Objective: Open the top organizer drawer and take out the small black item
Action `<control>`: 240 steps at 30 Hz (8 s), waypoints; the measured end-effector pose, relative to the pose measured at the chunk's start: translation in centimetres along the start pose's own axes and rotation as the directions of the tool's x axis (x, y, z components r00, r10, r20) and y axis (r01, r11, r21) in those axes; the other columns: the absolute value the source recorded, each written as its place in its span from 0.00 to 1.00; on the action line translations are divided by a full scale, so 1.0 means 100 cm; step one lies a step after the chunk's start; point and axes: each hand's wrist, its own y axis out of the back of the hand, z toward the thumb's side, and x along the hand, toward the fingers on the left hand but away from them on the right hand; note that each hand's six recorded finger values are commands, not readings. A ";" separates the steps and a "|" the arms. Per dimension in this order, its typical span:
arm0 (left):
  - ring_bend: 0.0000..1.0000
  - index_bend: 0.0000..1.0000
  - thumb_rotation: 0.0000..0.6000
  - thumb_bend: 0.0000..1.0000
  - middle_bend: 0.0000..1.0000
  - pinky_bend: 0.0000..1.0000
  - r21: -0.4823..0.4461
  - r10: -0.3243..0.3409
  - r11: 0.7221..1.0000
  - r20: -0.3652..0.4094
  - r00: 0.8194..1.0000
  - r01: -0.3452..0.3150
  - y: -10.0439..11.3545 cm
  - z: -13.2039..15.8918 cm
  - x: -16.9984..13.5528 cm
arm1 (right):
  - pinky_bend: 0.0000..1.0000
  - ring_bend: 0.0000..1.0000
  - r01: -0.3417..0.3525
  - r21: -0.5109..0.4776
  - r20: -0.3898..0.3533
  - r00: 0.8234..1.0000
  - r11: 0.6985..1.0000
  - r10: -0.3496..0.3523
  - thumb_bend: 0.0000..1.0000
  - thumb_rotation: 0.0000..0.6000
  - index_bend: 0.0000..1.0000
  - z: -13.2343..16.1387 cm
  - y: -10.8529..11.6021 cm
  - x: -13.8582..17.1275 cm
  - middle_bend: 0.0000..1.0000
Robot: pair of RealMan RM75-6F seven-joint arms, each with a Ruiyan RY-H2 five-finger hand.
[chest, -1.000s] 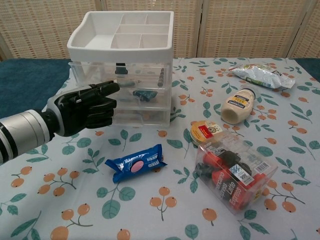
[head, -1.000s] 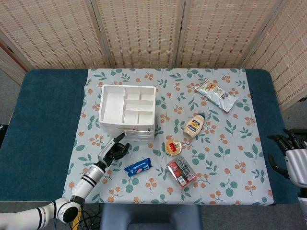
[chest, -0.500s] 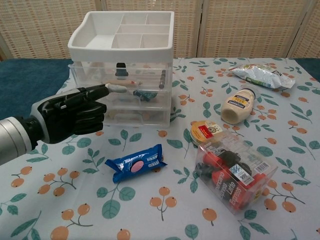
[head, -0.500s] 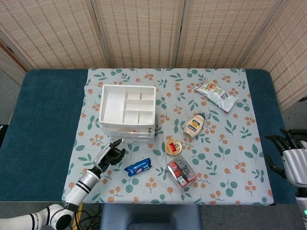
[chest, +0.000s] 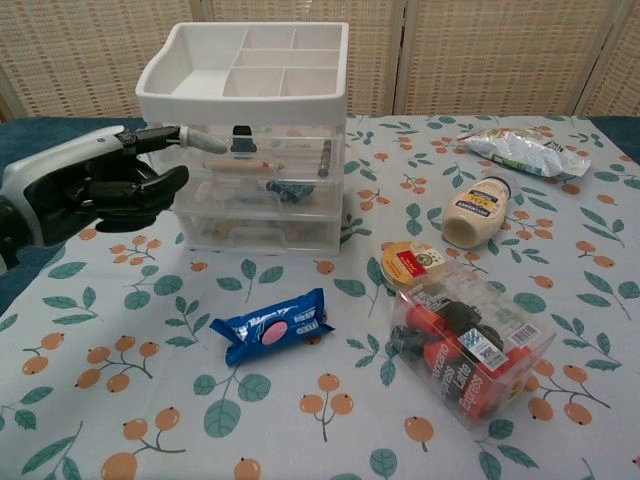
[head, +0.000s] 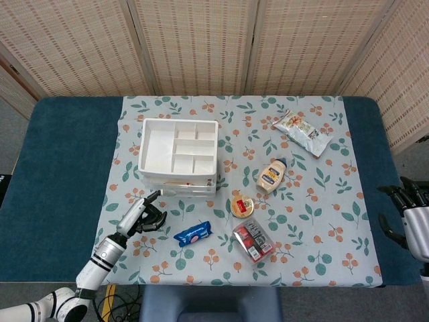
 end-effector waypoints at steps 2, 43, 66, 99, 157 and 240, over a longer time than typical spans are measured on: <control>1.00 0.18 1.00 0.49 0.98 1.00 0.113 0.019 0.993 0.021 1.000 -0.021 0.009 0.005 -0.002 | 0.24 0.15 0.003 0.001 0.000 1.000 1.000 -0.003 0.43 1.00 0.23 0.000 0.001 -0.001 0.30; 1.00 0.22 1.00 0.49 0.98 1.00 0.411 -0.050 0.909 -0.057 0.997 0.069 0.014 0.015 0.029 | 0.24 0.15 -0.006 -0.018 0.021 1.000 1.000 0.007 0.43 1.00 0.23 -0.010 -0.004 0.006 0.30; 1.00 0.30 1.00 0.49 0.98 1.00 0.441 -0.116 0.890 -0.038 0.993 0.121 0.010 0.026 0.005 | 0.24 0.15 -0.012 -0.030 0.021 1.000 0.999 0.013 0.43 1.00 0.23 -0.010 -0.009 0.006 0.30; 1.00 0.27 1.00 0.49 0.98 1.00 0.438 -0.195 0.877 -0.055 0.979 0.199 -0.001 0.035 -0.033 | 0.24 0.15 -0.016 -0.039 0.029 0.999 0.999 0.017 0.43 1.00 0.23 -0.015 -0.013 0.009 0.30; 1.00 0.43 1.00 0.19 1.00 1.00 0.931 -0.312 0.337 0.253 0.916 -0.142 0.034 0.084 0.050 | 0.24 0.15 0.024 -0.020 0.020 1.000 1.000 -0.023 0.43 1.00 0.23 -0.011 0.016 0.012 0.30; 1.00 0.55 1.00 0.34 1.00 1.00 0.960 -0.324 0.276 0.137 0.936 -0.045 0.025 0.052 0.071 | 0.24 0.15 0.002 -0.032 0.038 0.999 0.999 0.000 0.43 1.00 0.23 -0.014 0.004 0.009 0.30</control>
